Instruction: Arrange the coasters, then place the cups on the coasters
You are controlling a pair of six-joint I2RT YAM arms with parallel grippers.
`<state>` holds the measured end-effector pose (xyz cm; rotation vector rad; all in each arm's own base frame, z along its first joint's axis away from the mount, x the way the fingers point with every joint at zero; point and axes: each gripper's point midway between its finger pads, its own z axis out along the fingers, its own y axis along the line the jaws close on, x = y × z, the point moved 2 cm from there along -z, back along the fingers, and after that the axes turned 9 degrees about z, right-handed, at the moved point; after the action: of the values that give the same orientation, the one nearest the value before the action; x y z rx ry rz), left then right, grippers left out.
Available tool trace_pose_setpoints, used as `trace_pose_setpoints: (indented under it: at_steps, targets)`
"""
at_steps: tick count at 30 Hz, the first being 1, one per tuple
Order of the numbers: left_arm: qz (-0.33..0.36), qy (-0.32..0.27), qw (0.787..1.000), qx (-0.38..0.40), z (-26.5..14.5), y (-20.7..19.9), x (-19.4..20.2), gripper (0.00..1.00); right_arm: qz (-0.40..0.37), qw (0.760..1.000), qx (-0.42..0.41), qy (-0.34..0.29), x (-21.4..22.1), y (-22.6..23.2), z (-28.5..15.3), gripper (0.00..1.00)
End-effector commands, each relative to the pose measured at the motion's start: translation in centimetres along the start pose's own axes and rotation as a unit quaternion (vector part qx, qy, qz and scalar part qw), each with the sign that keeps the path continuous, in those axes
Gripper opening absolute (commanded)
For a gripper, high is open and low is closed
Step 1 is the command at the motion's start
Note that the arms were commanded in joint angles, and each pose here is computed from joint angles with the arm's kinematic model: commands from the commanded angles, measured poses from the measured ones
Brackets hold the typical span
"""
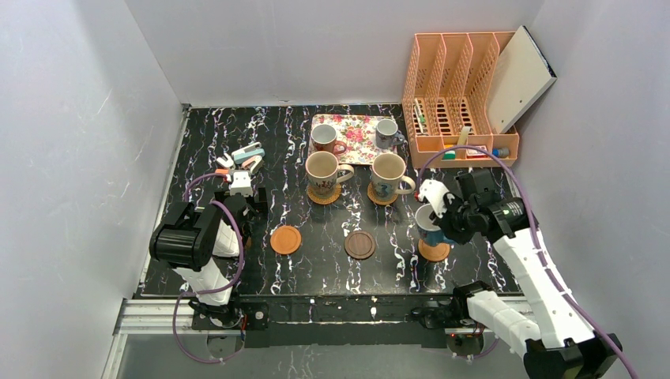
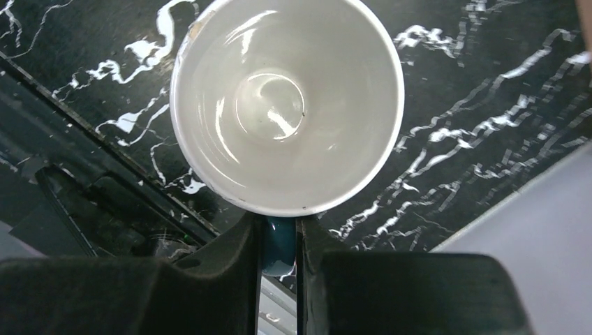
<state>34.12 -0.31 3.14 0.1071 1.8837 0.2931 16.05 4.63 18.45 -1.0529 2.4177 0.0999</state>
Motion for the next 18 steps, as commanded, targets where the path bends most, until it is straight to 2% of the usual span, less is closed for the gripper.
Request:
trace_pose_setpoints:
  at_steps: [1,6,12,18]
  targets:
    - [-0.008,-0.011,1.0,-0.019,0.4,0.6,-0.8,0.98,-0.032,0.997,-0.04,-0.058,-2.1,0.5,0.8,0.01]
    - [-0.009,-0.011,1.0,-0.019,0.4,0.6,-0.8,0.98,-0.04,0.994,-0.051,-0.086,-3.1,-0.4,0.5,0.01]
    - [-0.008,-0.011,1.0,-0.019,0.4,0.6,-0.8,0.98,0.048,0.991,-0.092,-0.09,-0.6,-4.8,1.9,0.01]
    - [-0.008,-0.011,1.0,-0.019,0.4,0.6,-0.8,0.98,0.003,0.988,-0.062,-0.144,0.6,-5.7,0.3,0.01]
